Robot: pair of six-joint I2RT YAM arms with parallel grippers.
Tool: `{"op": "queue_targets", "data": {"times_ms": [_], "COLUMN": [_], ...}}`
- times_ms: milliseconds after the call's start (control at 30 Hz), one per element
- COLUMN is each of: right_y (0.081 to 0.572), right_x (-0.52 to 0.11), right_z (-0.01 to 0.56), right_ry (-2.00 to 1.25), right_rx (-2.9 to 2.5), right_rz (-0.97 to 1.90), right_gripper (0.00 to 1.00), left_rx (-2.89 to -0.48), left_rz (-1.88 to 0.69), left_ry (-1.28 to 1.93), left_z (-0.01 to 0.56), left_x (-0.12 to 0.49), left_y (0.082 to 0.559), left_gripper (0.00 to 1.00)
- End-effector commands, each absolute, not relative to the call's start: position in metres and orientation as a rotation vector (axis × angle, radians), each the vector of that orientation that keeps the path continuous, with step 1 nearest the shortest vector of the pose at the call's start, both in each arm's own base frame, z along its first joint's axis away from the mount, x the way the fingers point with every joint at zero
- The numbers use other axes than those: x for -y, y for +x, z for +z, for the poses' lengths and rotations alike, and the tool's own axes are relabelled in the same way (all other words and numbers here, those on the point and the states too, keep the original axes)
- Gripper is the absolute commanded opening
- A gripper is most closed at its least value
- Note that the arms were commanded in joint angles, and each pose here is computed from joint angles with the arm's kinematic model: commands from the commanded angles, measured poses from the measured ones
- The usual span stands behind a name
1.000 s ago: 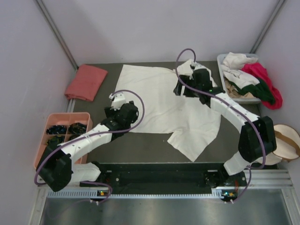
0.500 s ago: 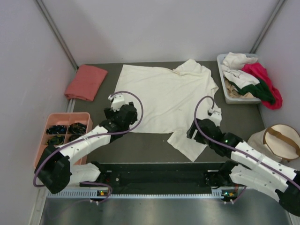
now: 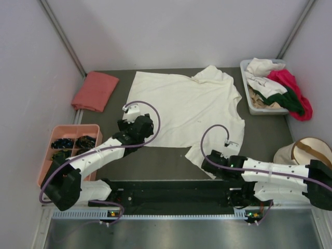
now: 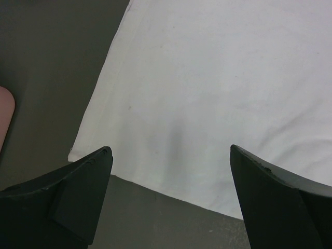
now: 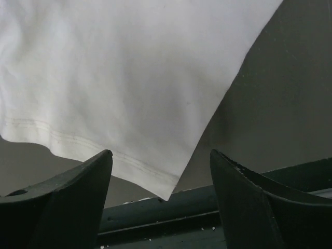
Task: Fold and stack the t-shirts
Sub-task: Grap the side of the flattened tshirt closest away from the robot with both arms
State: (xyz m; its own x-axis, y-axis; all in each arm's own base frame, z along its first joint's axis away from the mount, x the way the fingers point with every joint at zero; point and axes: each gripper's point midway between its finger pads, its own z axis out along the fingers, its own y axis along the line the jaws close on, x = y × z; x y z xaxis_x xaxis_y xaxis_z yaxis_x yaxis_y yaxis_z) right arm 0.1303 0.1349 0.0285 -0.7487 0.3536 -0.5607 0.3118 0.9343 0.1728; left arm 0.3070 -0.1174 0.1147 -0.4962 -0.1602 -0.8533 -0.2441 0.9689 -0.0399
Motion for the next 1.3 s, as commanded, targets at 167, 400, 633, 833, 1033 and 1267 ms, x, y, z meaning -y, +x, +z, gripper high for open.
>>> {"op": "queue_targets", "data": {"times_ms": [167,400,633,833,1033,1267], "right_y": [0.120,0.109,0.105,0.104,0.097,0.088], "right_x": [-0.139,-0.140,-0.133,-0.134,-0.134,-0.138], "right_z": [0.024,0.022,0.012,0.006,-0.003,-0.010], "right_ry": [0.570,0.560,0.583,0.593,0.572,0.537], "right_rx": [-2.457,-2.476,-2.479,-2.489,-2.534,-2.581], "right_rz": [0.108,0.088,0.052,0.036,-0.017,-0.039], "right_gripper": [0.67,0.62,0.61,0.60,0.58,0.56], "left_rx": [-2.064,-2.078,-2.078,-2.079,-2.078,-2.074], "left_rz": [0.058,0.051,0.048,0.054,0.053,0.048], "left_ry": [-0.278,-0.270,-0.267,-0.262,-0.266,-0.269], "left_z": [0.129,0.126,0.126,0.124,0.124,0.126], "left_x": [0.127,0.129,0.129,0.129,0.128,0.126], "left_y": [0.318,0.317,0.317,0.316,0.316,0.314], "left_gripper": [0.99,0.99,0.99,0.99,0.99,0.99]}}
